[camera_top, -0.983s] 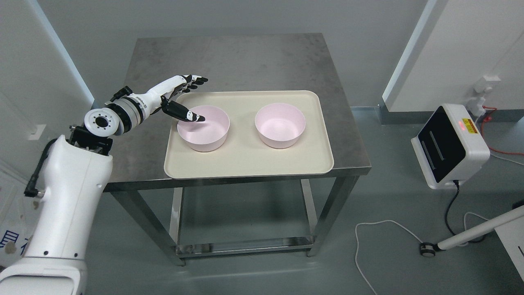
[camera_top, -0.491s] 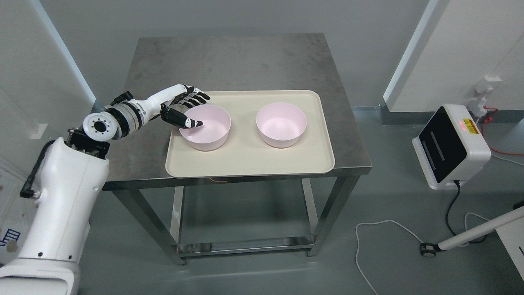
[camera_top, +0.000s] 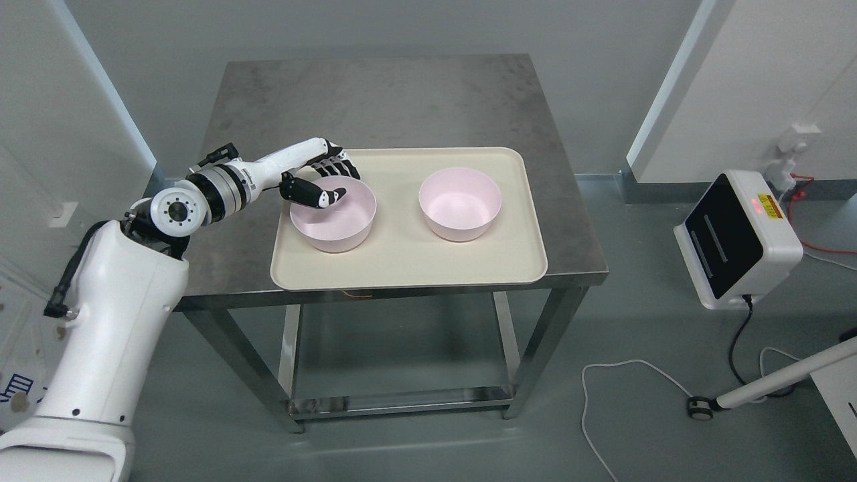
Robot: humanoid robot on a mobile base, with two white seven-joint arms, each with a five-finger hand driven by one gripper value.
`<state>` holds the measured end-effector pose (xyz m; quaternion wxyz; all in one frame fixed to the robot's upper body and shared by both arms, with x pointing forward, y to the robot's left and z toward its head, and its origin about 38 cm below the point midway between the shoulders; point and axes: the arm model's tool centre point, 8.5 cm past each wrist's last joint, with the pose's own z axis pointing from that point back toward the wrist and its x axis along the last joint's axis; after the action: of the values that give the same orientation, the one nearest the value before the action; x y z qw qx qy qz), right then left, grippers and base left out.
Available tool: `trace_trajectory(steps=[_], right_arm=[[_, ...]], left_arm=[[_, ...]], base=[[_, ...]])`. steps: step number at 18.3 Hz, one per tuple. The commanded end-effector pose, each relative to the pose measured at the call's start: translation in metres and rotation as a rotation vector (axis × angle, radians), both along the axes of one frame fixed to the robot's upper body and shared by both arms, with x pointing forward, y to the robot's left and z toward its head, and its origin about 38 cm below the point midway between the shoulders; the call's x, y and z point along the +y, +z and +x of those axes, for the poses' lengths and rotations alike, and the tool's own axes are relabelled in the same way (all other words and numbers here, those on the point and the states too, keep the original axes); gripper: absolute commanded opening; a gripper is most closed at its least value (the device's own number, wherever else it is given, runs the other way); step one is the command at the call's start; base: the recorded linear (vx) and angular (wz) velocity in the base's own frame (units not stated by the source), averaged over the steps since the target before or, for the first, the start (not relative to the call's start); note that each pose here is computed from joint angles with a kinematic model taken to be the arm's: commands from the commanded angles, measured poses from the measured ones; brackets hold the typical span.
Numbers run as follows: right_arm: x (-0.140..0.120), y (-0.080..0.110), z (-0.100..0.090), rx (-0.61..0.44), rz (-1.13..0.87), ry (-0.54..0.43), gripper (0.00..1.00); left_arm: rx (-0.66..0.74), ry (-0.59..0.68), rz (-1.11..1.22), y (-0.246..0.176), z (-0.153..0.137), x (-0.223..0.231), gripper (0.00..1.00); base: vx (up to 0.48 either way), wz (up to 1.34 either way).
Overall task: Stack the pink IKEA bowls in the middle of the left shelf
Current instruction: 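Grasp the rim of the nearer pink bowl with the left hand, then lift the bowl and lower it into the other pink bowl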
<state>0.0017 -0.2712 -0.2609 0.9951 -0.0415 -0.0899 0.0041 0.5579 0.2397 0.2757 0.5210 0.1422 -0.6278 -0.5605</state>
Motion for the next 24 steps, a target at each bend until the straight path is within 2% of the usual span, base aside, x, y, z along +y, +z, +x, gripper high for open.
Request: trace_trajectory(steps=[1,6,12,17,20,24], right_arm=[[-0.011,0.001,0.0,0.001,-0.019,-0.001,1.0],[-0.011,0.001,0.0,0.0,-0.017,-0.002,1.0],[-0.011,0.001,0.0,0.001,-0.019,-0.001,1.0],[-0.011,0.001,0.0,0.001,-0.019,-0.001,1.0],[-0.011,0.001,0.0,0.0,-0.017,-0.002,1.0],[-0.012,0.001,0.0,0.0,-0.019,-0.002,1.0]], left_arm=[[-0.023,-0.057,0.114,-0.012,-0.001,-0.018,0.12],[-0.058,-0.097,0.1,-0.006,-0.001,-0.034,0.0],[-0.184,-0.174,-0.048,0.073,0.004,-0.093,0.0],[-0.203,-0.244,-0.034,0.109,0.0,-0.133,0.01],[-0.139,-0.387,0.084,0.076,-0.017,-0.199,0.01],[-0.111,-0.368,0.155,0.032,-0.012,-0.217,0.02]], base=[[0.0,0.0],[0.0,0.0],[0.0,0.0],[0.0,0.0],[0.0,0.0],[0.0,0.0]])
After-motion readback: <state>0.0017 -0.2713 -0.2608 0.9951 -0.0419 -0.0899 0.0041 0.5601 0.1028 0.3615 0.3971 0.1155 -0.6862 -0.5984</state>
